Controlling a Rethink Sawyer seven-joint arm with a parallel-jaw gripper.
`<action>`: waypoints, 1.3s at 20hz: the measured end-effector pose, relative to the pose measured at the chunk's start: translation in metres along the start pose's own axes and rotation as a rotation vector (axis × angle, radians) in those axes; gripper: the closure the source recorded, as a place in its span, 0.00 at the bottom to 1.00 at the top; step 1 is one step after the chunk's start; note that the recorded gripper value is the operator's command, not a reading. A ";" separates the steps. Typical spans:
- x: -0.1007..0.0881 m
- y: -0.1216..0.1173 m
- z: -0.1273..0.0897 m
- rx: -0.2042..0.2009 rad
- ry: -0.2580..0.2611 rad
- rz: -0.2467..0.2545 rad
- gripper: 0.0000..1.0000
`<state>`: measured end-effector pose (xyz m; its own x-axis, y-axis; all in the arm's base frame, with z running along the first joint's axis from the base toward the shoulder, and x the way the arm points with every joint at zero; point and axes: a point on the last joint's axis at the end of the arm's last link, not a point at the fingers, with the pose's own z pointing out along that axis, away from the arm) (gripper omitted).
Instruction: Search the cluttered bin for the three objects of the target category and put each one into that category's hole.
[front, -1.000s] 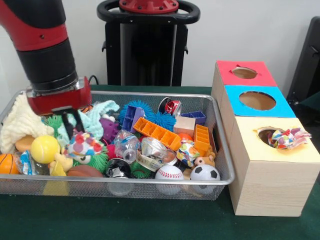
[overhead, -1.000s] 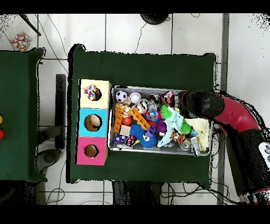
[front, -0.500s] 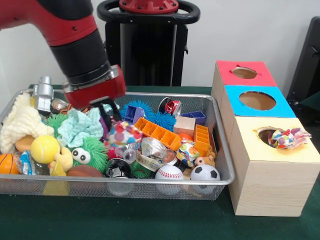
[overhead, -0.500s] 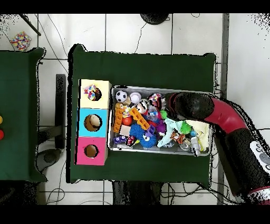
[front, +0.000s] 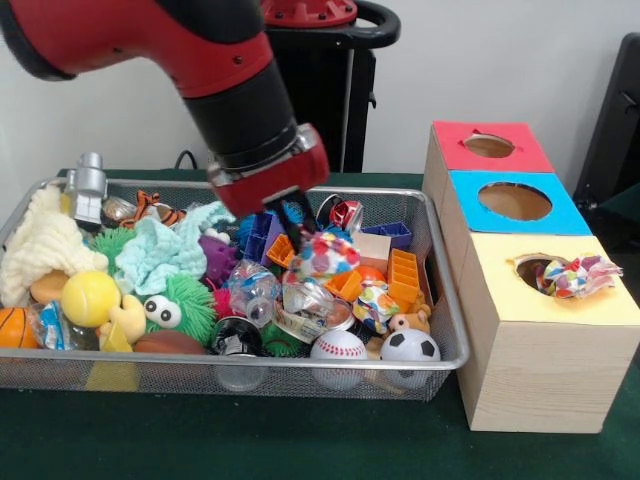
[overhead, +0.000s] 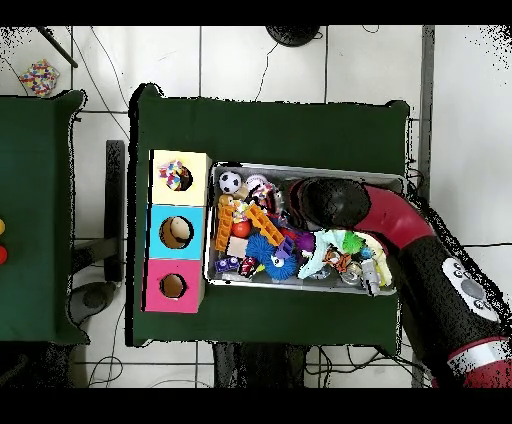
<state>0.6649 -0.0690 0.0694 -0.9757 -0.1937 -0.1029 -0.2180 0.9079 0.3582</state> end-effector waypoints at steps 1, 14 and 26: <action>-0.003 0.011 0.006 -0.006 -0.013 -0.011 1.00; -0.030 0.072 0.028 -0.021 -0.180 -0.049 1.00; -0.044 0.129 0.050 -0.062 -0.170 -0.060 1.00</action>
<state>0.6806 0.0755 0.0742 -0.9439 -0.1760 -0.2794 -0.2817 0.8707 0.4031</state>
